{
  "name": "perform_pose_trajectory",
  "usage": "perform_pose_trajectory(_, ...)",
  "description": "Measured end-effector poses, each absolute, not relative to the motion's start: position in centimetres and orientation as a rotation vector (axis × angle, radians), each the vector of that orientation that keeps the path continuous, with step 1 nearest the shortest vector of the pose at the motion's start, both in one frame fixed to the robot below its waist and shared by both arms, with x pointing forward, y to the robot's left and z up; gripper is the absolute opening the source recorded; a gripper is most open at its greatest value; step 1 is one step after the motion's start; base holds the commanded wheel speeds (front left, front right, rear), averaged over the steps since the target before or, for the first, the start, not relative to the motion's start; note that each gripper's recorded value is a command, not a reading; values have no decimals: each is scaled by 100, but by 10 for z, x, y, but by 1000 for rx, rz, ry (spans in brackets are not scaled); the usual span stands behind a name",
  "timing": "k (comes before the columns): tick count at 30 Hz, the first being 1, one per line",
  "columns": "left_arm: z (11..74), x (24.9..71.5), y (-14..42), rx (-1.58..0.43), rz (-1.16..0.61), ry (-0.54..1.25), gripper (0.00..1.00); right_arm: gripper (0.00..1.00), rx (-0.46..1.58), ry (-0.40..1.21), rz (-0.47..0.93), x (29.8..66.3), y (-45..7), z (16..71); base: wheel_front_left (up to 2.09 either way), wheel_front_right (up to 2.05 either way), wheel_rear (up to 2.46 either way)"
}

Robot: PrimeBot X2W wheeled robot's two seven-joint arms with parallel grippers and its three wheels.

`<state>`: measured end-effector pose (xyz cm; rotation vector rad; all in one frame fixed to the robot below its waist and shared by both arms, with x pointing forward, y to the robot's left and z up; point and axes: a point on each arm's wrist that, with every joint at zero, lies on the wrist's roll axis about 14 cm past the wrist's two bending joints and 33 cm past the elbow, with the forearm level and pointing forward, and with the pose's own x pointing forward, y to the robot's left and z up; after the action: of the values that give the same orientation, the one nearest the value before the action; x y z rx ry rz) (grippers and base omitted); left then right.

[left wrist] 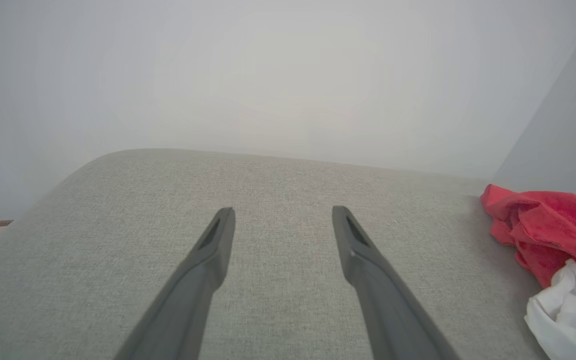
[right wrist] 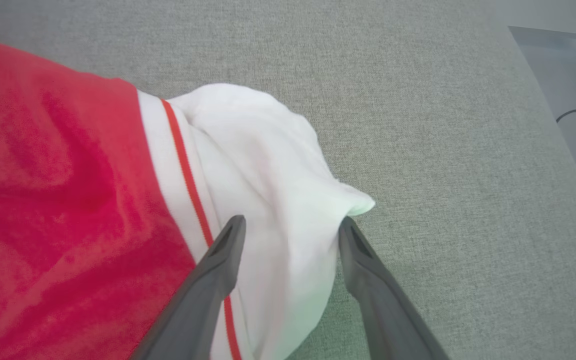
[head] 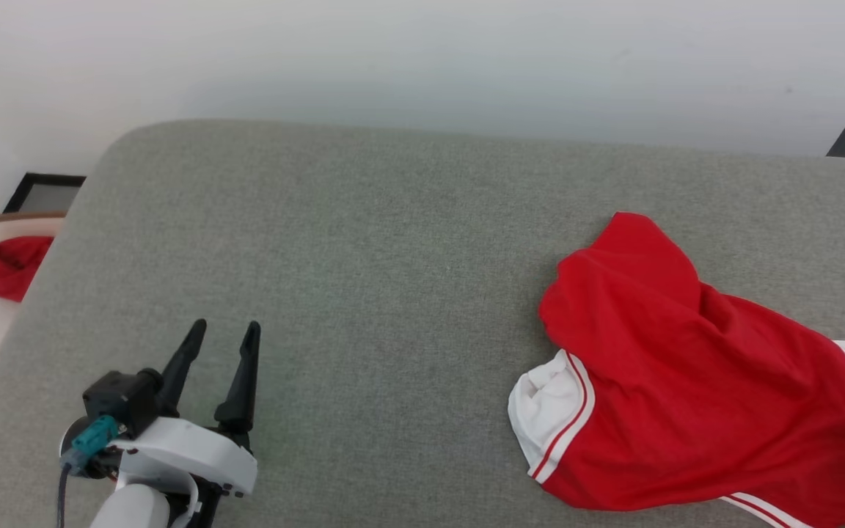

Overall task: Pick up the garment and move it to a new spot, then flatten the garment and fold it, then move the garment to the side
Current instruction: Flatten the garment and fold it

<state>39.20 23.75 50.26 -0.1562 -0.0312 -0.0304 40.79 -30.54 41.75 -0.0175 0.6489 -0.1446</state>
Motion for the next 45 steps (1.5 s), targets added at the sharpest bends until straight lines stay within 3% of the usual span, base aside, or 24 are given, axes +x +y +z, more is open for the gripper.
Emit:
perform_pose_trajectory(18,519,399,169,-209,-313,130,100,100,38,426,-139,376,-289,469,0,0,0)
perform_pose_trajectory(31,519,405,84,-287,-599,523,100,100,117,272,-152,345,-270,497,0,0,0)
perform_pose_trajectory(38,501,402,46,-222,-698,760,100,100,139,256,-187,336,-275,500,0,0,0)
perform_pose_trajectory(45,483,404,21,-173,-764,889,100,100,159,264,-222,335,-283,493,0,0,0)
